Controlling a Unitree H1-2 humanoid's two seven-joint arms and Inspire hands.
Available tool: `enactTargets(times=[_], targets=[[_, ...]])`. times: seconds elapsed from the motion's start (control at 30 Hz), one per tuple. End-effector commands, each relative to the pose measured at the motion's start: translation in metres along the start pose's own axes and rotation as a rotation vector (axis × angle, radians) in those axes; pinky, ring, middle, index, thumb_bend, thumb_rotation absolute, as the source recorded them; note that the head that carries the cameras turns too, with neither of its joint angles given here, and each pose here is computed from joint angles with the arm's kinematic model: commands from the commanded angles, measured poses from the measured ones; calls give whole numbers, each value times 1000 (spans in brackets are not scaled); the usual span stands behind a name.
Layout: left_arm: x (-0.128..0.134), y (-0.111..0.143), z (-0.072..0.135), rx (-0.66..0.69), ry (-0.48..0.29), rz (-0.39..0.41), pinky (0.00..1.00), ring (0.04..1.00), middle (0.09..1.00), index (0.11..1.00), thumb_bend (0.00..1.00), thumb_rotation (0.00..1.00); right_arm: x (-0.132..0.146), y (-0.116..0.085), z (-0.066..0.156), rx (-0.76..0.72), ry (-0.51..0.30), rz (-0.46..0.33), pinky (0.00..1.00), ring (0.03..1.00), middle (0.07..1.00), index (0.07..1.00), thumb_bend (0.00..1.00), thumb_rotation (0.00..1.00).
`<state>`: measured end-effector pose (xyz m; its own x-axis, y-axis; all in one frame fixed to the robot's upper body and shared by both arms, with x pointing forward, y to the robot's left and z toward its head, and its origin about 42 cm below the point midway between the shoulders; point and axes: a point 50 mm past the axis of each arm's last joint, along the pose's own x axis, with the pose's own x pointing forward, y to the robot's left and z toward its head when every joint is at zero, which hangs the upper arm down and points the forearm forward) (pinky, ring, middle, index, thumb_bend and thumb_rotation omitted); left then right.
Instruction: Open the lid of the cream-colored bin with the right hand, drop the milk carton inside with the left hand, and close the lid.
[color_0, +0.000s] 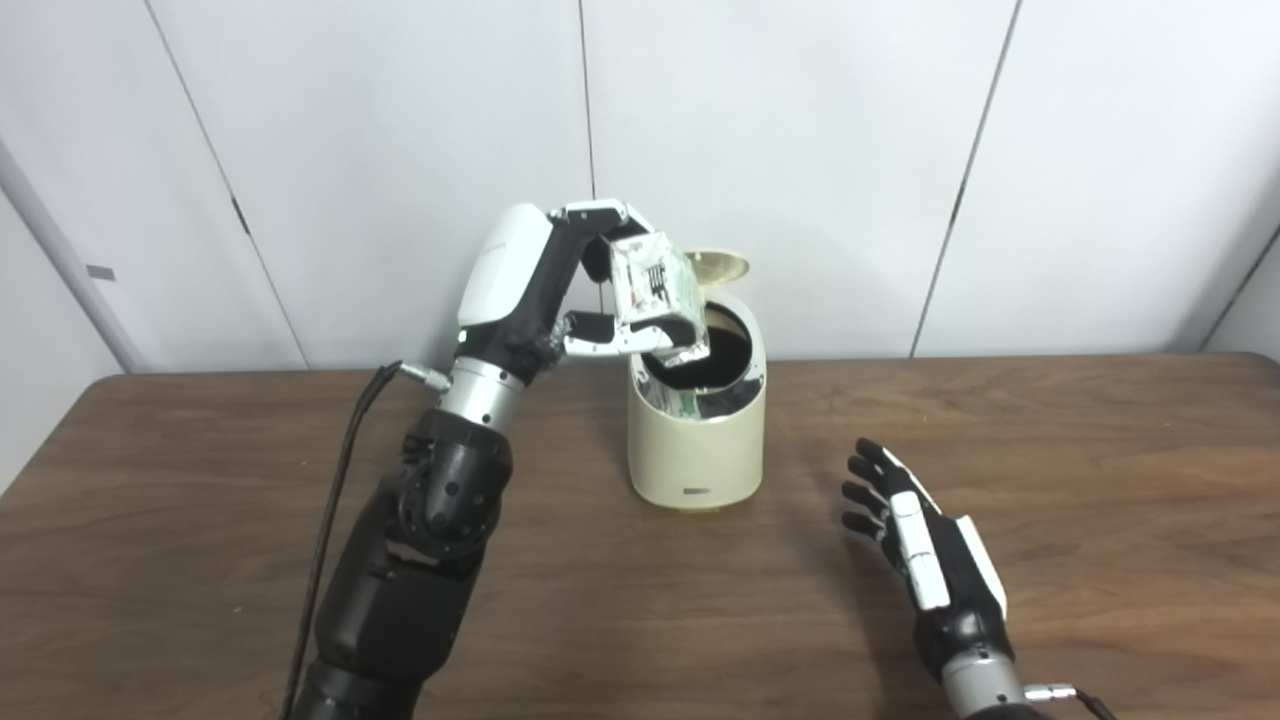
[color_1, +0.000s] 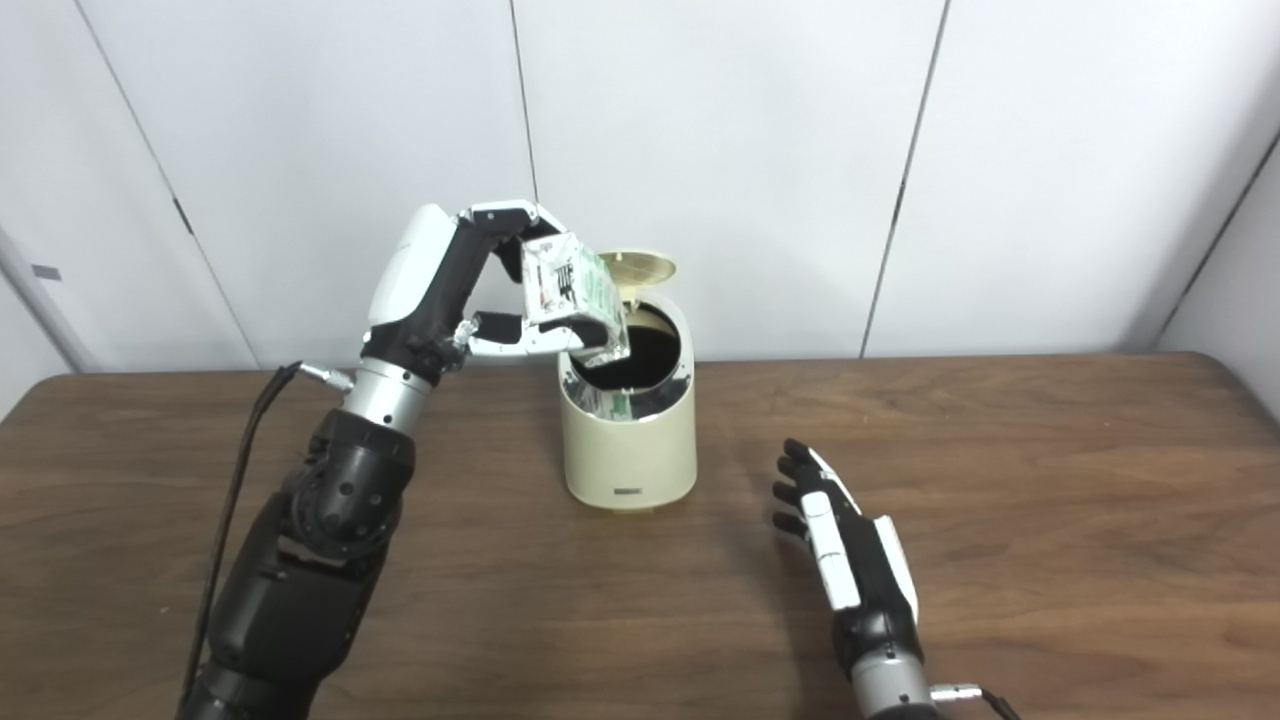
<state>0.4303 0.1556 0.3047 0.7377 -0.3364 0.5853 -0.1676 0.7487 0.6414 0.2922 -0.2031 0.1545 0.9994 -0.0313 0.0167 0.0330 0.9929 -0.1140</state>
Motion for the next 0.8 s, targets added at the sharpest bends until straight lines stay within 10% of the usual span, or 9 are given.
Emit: enactTargets(times=[0.0, 0.77], targets=[[23, 19, 16, 22, -110, 94, 438, 420, 483, 495, 503, 0, 4, 5, 21, 7, -80, 0, 768, 843, 883, 881, 533, 1000], [21, 0, -4, 17, -96, 81, 328, 410, 497, 513, 474, 0, 4, 12, 25, 5, -76, -4, 721, 835, 887, 886, 529, 1000]])
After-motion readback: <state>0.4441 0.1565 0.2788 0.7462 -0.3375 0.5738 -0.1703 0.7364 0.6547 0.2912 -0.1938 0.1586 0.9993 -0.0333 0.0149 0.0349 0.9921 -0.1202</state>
